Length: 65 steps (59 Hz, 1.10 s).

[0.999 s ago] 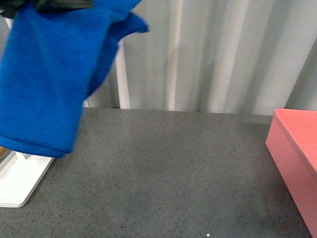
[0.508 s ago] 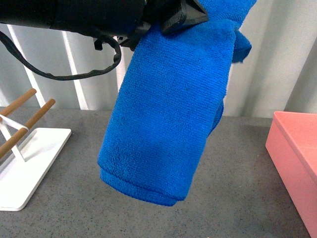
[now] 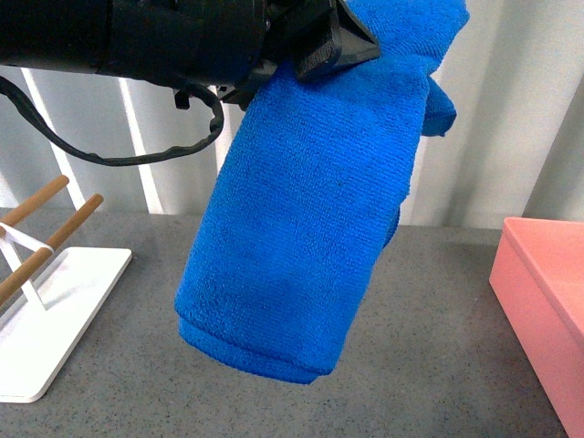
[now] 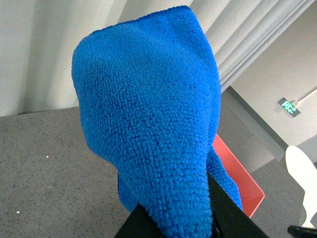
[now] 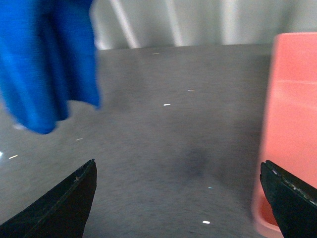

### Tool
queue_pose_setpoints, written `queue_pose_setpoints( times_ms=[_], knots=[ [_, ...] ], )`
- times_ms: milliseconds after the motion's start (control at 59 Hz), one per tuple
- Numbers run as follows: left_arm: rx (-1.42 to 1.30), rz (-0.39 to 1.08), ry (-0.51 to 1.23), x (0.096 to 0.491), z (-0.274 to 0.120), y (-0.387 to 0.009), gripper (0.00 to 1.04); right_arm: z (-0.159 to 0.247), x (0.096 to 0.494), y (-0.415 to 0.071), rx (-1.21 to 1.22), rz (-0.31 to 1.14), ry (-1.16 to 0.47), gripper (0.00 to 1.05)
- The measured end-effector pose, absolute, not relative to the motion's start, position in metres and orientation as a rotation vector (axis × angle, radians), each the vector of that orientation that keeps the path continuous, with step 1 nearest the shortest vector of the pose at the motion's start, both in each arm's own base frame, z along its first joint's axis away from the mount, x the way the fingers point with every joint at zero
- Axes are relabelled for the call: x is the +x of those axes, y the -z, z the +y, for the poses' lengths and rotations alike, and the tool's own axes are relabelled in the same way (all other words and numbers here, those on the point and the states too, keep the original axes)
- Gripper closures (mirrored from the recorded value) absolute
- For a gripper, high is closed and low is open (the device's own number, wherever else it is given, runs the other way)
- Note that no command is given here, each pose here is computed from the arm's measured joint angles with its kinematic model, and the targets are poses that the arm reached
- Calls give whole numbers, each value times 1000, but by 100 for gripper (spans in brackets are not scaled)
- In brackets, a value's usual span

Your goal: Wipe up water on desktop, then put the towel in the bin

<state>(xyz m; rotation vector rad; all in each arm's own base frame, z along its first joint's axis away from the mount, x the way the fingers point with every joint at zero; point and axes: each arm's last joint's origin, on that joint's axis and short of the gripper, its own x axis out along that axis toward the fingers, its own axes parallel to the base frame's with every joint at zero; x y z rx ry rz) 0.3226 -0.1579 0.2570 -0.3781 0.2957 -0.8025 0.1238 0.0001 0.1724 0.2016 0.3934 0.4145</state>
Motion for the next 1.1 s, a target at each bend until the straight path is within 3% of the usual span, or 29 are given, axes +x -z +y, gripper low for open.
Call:
queue_pose_setpoints(
  times_ms=[152,390,1101],
  knots=[
    [-378,296,802,323,-158,-257,98,10,144,-177,240,400,-689,7],
    [-378,296,802,323,-158,-257,98,35,181,-177,267,388,-837,7],
    [-379,296,802,323,-158,-257,98,110,274,-183,245,433,-952,7]
  ],
)
